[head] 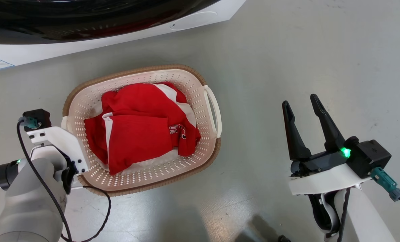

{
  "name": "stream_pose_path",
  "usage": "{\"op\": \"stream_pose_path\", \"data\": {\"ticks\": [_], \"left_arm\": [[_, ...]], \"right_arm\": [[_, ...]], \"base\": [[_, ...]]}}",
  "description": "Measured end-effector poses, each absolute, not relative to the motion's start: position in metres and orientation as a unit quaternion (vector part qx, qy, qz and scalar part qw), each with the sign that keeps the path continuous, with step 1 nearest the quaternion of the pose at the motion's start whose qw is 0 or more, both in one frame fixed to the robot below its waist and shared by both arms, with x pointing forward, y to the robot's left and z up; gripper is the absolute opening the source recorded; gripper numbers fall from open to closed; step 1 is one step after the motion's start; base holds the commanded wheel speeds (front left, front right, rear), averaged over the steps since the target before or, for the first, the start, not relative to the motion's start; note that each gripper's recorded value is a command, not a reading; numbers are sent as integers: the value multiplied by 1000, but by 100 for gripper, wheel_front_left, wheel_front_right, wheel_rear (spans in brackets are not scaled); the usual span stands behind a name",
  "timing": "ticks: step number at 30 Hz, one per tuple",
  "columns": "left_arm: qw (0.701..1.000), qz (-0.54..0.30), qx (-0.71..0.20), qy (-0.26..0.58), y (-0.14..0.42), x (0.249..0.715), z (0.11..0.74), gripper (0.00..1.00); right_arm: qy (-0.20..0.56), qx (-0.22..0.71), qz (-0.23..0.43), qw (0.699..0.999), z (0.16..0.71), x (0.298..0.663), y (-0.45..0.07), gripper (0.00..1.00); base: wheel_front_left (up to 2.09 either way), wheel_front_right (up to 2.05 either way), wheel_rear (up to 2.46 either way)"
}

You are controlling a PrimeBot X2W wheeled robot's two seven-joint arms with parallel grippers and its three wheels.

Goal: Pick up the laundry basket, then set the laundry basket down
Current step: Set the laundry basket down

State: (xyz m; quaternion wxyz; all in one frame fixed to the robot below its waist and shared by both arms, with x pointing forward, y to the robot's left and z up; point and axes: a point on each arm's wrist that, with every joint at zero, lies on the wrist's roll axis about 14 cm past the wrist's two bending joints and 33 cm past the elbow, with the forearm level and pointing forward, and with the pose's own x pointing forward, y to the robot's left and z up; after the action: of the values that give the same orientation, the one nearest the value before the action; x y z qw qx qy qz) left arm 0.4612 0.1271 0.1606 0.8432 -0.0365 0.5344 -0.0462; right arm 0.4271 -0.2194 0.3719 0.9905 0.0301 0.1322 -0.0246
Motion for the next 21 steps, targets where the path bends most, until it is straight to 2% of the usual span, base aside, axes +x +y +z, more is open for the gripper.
{"op": "stream_pose_path", "data": {"ticks": [9,10,11,13,21], "left_arm": [[835,-47,-35,547,127,455,159,0],[835,-47,-35,547,127,455,159,5],[835,-46,-33,547,127,455,159,31],[836,-42,-31,547,128,454,161,100],[832,-37,-35,553,127,451,161,100]], "right_arm": [[131,29,-24,991,373,427,-220,100],[131,29,-24,991,373,427,-219,100],[131,29,-23,991,373,427,-219,100],[129,30,-22,991,375,427,-219,100],[127,29,-24,991,377,427,-220,100]], "base": [[0,0,0],[0,0,0],[0,0,0],[0,0,0],[0,0,0]]}}
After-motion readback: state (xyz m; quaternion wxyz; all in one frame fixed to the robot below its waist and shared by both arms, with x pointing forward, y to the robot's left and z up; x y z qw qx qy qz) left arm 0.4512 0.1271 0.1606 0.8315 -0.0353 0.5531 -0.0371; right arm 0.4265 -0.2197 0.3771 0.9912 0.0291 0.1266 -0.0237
